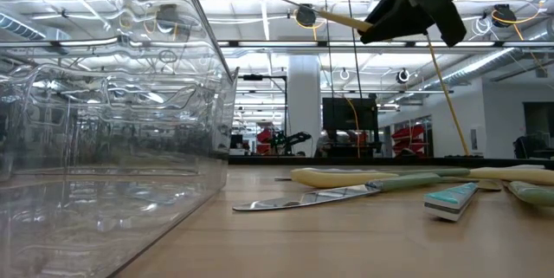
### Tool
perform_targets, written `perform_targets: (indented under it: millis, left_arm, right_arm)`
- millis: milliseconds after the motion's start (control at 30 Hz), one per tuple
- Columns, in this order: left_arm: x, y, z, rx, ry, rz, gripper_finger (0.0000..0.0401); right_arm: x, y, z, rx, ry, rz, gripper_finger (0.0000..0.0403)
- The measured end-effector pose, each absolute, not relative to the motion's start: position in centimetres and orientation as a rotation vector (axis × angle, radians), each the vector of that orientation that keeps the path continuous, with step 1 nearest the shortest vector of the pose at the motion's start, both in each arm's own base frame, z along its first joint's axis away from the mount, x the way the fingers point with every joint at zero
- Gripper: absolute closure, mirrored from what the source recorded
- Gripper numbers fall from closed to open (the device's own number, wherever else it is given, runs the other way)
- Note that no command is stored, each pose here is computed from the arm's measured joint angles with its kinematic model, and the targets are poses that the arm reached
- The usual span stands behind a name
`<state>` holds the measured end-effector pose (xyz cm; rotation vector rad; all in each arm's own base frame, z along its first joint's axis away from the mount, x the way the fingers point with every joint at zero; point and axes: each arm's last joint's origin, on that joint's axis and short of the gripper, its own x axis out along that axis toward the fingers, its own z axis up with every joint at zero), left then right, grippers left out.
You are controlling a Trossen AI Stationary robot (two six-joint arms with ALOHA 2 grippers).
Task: Sort silverware by color (type)
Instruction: Put the top left yellow table knife into the bottom left transparent bin
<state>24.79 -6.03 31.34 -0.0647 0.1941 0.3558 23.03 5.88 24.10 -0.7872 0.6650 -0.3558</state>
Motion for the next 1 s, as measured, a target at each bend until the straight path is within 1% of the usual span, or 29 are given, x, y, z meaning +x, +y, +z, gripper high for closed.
perform_targets:
  millis: [67,267,333,433,500,633,767,1000]
  left_arm:
    - [24.8,-6.3,31.6,-0.028,0.182,0.339,0.0153]
    - [25.0,-7.2,32.1,0.066,0.126,0.298,0.0153]
    - [25.5,-7.5,32.1,0.099,0.103,0.291,0.0153]
    - [26.4,-8.0,31.3,0.208,0.132,0.278,0.0153]
    - [27.3,-8.5,31.6,0.244,0.137,0.272,0.0153]
    - [29.4,-9.5,32.2,0.298,0.228,0.255,0.0153]
    - [32.1,-10.8,32.0,0.362,0.379,0.24,0.0153]
    - [36.8,-12.4,31.6,0.469,0.546,0.33,0.0153]
  right_arm:
    - [23.0,5.8,24.1,-0.819,0.675,-0.375,0.0326]
    - [23.3,5.9,23.6,-0.89,0.708,-0.354,0.0326]
    - [23.5,6.0,23.2,-0.926,0.727,-0.367,0.0326]
    - [24.0,6.5,22.6,-0.979,0.735,-0.361,0.0326]
    - [24.4,7.0,22.5,-0.999,0.718,-0.347,0.0326]
    - [25.0,7.7,22.4,-1.018,0.691,-0.331,0.0325]
    - [25.5,8.2,23.1,-0.974,0.671,-0.365,0.0321]
    - [25.7,9.1,23.5,-0.947,0.651,-0.346,0.0323]
